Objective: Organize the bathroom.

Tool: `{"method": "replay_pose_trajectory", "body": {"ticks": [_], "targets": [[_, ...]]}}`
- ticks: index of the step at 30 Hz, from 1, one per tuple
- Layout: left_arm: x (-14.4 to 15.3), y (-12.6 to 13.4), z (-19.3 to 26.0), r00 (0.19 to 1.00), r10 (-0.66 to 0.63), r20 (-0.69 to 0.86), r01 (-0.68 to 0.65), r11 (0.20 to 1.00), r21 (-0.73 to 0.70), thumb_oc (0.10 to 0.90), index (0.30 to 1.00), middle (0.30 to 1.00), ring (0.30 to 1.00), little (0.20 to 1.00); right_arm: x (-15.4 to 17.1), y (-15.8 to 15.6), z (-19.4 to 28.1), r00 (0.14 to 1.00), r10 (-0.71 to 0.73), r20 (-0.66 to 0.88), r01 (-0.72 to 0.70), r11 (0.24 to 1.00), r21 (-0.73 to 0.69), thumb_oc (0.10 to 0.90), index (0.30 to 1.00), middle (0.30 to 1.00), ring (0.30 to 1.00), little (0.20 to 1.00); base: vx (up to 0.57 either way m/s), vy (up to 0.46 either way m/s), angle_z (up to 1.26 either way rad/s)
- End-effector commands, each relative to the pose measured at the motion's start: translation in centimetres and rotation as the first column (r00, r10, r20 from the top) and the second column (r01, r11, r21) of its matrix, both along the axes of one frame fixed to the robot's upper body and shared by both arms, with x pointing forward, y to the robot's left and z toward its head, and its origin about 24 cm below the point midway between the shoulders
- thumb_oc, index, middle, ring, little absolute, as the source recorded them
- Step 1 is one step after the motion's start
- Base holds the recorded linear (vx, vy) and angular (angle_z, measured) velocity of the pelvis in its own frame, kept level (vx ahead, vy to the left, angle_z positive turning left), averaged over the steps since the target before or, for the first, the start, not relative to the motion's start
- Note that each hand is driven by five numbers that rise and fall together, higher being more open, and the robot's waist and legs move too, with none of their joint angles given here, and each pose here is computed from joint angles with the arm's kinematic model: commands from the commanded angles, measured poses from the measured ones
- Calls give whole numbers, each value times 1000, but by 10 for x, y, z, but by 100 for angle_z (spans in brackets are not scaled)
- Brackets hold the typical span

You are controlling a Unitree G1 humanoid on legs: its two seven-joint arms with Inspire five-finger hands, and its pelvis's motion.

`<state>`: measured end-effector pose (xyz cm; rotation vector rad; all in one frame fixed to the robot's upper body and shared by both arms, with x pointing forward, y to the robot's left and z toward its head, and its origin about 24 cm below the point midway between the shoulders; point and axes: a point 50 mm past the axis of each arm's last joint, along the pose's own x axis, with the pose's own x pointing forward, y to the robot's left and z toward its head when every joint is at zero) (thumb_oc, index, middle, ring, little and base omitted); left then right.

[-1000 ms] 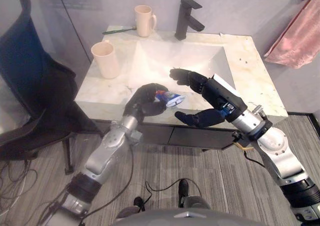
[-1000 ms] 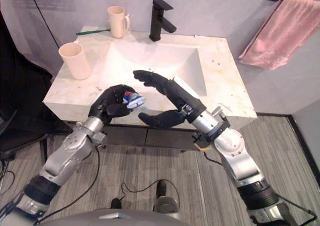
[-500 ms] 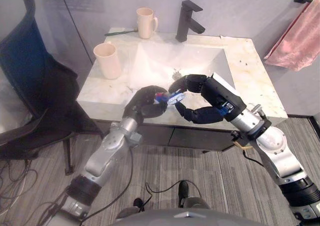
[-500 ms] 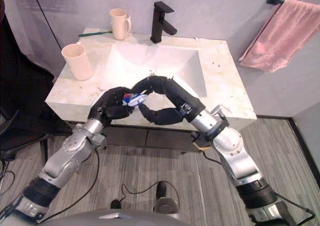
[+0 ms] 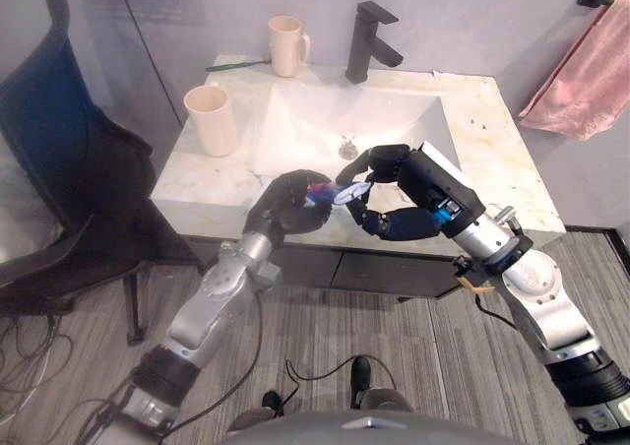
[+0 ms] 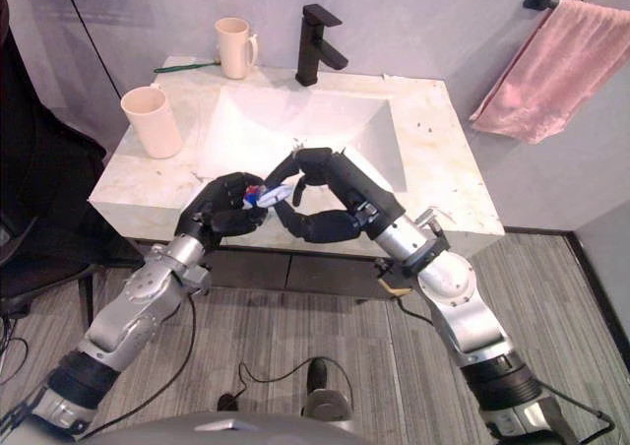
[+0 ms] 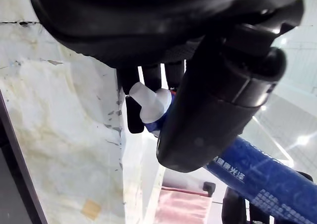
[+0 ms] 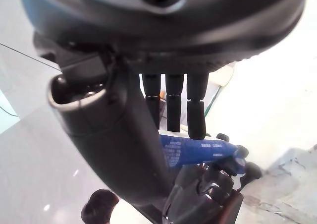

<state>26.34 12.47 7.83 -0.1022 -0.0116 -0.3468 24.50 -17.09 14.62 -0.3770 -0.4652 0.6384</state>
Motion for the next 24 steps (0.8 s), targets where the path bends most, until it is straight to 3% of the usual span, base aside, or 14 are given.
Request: {"method": "replay_pose_trajectory", "body": {"ticks": [1, 2, 4, 5, 6, 15, 24], "targets": [[20, -15, 37, 983, -13, 181, 19, 999, -31, 400, 300, 300, 300, 300, 3, 1, 54, 957, 0, 291, -30, 994, 101, 400, 300, 300, 300, 300, 0, 0, 0], [20, -14, 36, 983, -8, 181, 13, 1000, -28, 400, 300, 300, 300, 300, 3, 0, 55, 955, -6, 295, -25, 994, 102, 400, 300, 300, 300, 300, 0, 0, 0], [20, -11, 35, 984, 17, 178, -14, 1000, -18, 588, 582, 582, 582, 582, 2, -2, 58, 946, -39, 323, 2, 994, 113, 400, 300, 300, 300, 300, -1, 21, 0], [20, -8, 33, 983, 44, 179, -45, 999, -3, 638, 658, 658, 658, 658, 3, -4, 62, 932, -80, 353, 35, 991, 132, 400, 300, 300, 300, 300, -2, 39, 0], [20, -7, 32, 983, 48, 179, -48, 999, -2, 800, 900, 900, 900, 900, 3, -5, 63, 928, -88, 361, 41, 990, 136, 400, 300, 300, 300, 300, -1, 51, 0], [13, 12, 35, 951, 168, 259, -187, 981, 52, 800, 900, 900, 900, 900, 2, -24, 88, 760, -366, 537, 220, 922, 318, 400, 300, 300, 300, 300, -11, 58, 1], [-1, 45, 34, 894, 332, 302, -359, 933, 38, 800, 900, 900, 900, 900, 0, -41, 110, 565, -552, 613, 290, 829, 479, 400, 300, 300, 300, 300, -7, 51, 8]]}}
